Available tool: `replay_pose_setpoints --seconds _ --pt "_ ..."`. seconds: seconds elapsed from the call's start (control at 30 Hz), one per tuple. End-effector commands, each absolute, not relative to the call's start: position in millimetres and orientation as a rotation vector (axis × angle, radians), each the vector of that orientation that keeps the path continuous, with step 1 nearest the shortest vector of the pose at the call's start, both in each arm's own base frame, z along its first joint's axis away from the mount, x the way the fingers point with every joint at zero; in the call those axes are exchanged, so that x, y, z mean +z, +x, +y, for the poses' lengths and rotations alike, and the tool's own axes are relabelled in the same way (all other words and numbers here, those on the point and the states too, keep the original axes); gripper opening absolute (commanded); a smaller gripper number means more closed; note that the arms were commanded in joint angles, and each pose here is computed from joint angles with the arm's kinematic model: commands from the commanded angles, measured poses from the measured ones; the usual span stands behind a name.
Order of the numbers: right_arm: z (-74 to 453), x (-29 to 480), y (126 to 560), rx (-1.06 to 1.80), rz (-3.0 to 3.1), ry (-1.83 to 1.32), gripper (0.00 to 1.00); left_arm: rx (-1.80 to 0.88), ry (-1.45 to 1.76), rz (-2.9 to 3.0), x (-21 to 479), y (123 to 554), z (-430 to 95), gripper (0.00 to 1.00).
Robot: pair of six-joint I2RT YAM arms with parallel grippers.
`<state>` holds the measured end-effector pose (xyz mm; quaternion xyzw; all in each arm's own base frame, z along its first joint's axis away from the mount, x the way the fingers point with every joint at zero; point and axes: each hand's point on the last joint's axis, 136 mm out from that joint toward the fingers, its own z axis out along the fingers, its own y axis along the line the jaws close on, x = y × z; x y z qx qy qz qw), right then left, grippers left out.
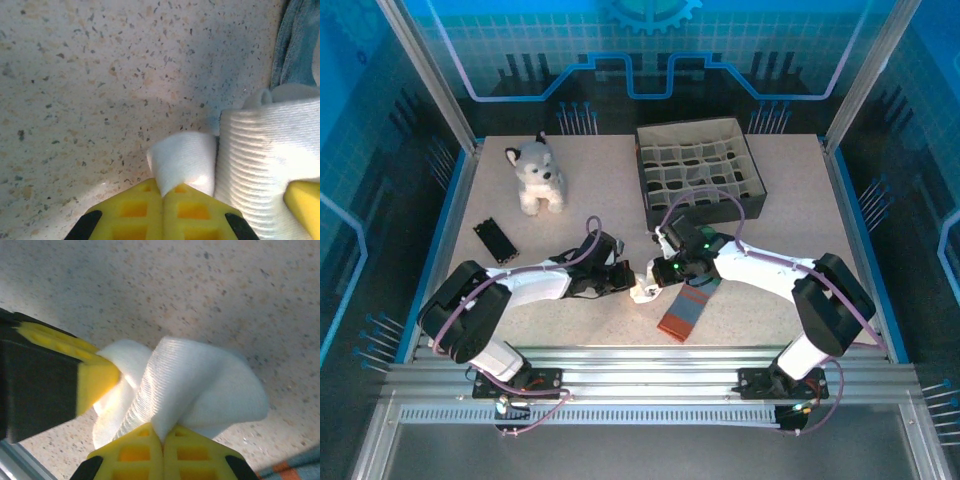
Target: Roll the socks
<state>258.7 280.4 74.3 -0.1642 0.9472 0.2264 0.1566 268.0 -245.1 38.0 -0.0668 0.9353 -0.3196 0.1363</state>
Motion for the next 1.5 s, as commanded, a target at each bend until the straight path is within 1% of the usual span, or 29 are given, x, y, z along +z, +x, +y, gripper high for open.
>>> replay_pose_setpoints --seconds 0.0,0.07,0.3,0.5,0.73,0.9,1.03,1.2,1.47 --pt "289 92 262 0.767 2.602 -0.488 0.0 -0.945 -0.15 2.656 50 276 -247 0.0" --pt "295 105 269 0.828 2.515 -0.466 0.0 -0.959 -0.154 2.632 51 278 -247 0.0" --pt "298 109 268 0.975 2.412 -0.494 0.0 -0.888 -0.14 2.623 52 283 -240 0.0" --pt "284 96 264 0.89 2.484 -0.517 0.0 -0.837 -0.179 2.647 44 283 -233 0.0" --pt "275 95 256 0.887 2.494 -0.584 0.0 -0.759 -0.181 2.668 39 283 -224 0.0" --pt "260 75 254 0.724 2.617 -0.647 0.0 -0.734 -0.147 2.659 40 286 -223 0.0" --pt "256 54 250 0.611 2.757 -0.728 0.0 -0.761 -0.127 2.632 42 290 -228 0.0" --pt "268 48 248 0.551 2.77 -0.818 0.0 -0.861 -0.085 2.582 49 293 -241 0.0" --pt "273 38 248 0.36 2.796 -0.918 0.0 -0.89 -0.055 2.589 68 285 -239 0.2"
